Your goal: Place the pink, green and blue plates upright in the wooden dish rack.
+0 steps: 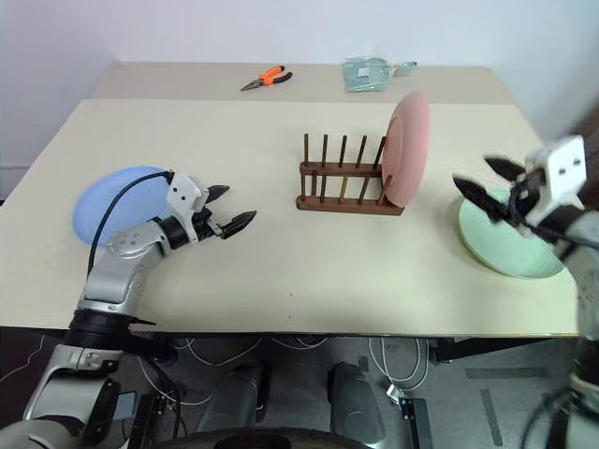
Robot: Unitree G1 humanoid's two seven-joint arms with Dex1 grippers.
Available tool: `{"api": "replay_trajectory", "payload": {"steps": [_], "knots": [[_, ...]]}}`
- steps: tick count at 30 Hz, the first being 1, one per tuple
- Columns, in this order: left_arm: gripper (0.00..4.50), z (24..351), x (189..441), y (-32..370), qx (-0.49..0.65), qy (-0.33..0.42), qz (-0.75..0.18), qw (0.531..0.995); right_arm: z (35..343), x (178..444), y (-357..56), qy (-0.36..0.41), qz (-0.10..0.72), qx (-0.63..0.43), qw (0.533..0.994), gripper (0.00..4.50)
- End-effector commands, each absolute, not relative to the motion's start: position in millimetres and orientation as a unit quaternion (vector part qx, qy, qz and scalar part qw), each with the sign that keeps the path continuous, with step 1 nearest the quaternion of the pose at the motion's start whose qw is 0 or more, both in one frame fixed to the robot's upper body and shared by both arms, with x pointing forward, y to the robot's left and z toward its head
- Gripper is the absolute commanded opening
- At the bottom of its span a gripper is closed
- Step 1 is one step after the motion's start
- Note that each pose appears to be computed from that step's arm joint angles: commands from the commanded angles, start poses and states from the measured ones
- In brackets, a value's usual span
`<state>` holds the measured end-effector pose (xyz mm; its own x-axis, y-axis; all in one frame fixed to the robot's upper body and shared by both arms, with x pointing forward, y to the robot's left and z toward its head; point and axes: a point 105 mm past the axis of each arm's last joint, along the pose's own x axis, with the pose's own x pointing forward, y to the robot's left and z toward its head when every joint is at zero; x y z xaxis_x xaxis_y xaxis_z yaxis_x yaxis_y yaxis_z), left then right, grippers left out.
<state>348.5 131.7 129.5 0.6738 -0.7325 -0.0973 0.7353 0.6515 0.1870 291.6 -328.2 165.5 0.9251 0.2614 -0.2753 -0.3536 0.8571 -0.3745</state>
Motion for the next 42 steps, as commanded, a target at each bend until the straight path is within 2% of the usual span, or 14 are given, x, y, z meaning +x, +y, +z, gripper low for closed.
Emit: {"api": "replay_trajectory", "payload": {"steps": [1,6,7,10,13,16,19,22,24,26,29,35,38,42], "knots": [[4.49,151,330,93,0.112,-0.039,-0.489,0.864,141,288,-336,0.153,0.141,-0.262,0.942,3.04],[4.49,162,312,50,0.112,-0.066,-0.56,0.818,103,295,-338,0.193,0.098,-0.31,0.926,3.04],[4.5,163,310,44,0.11,-0.069,-0.567,0.813,99,297,-340,0.196,0.087,-0.315,0.925,2.79],[4.5,163,306,37,0.11,-0.07,-0.579,0.805,99,301,-339,0.184,0.07,-0.298,0.934,1.69],[4.5,160,305,37,0.112,-0.065,-0.581,0.804,99,302,-338,0.182,0.068,-0.302,0.933,0.08],[4.5,157,305,39,0.116,-0.06,-0.579,0.805,104,302,-334,0.169,0.068,-0.294,0.938,0.03],[4.5,155,309,45,0.131,-0.06,-0.566,0.812,136,310,-328,0.103,0.057,-0.303,0.946,0.03],[4.5,153,321,57,0.147,-0.062,-0.531,0.832,201,321,-324,-0.013,0.006,-0.334,0.942,0.03],[4.5,153,336,70,0.16,-0.069,-0.485,0.857,267,324,-309,-0.137,-0.012,-0.307,0.942,0.03],[4.5,154,348,82,0.167,-0.075,-0.445,0.876,318,317,-287,-0.236,0.009,-0.261,0.936,0.03],[4.5,154,360,96,0.166,-0.077,-0.411,0.893,368,301,-248,-0.332,0.1,-0.141,0.927,0.03],[4.5,153,359,100,0.153,-0.087,-0.406,0.897,377,261,-158,-0.326,0.399,0.08,0.853,0.03],[4.5,152,352,96,0.149,-0.091,-0.416,0.893,363,273,-137,-0.288,0.425,0.178,0.84,0.03],[4.5,153,344,91,0.136,-0.094,-0.428,0.889,337,292,-121,-0.232,0.422,0.218,0.849,0.03]]}}
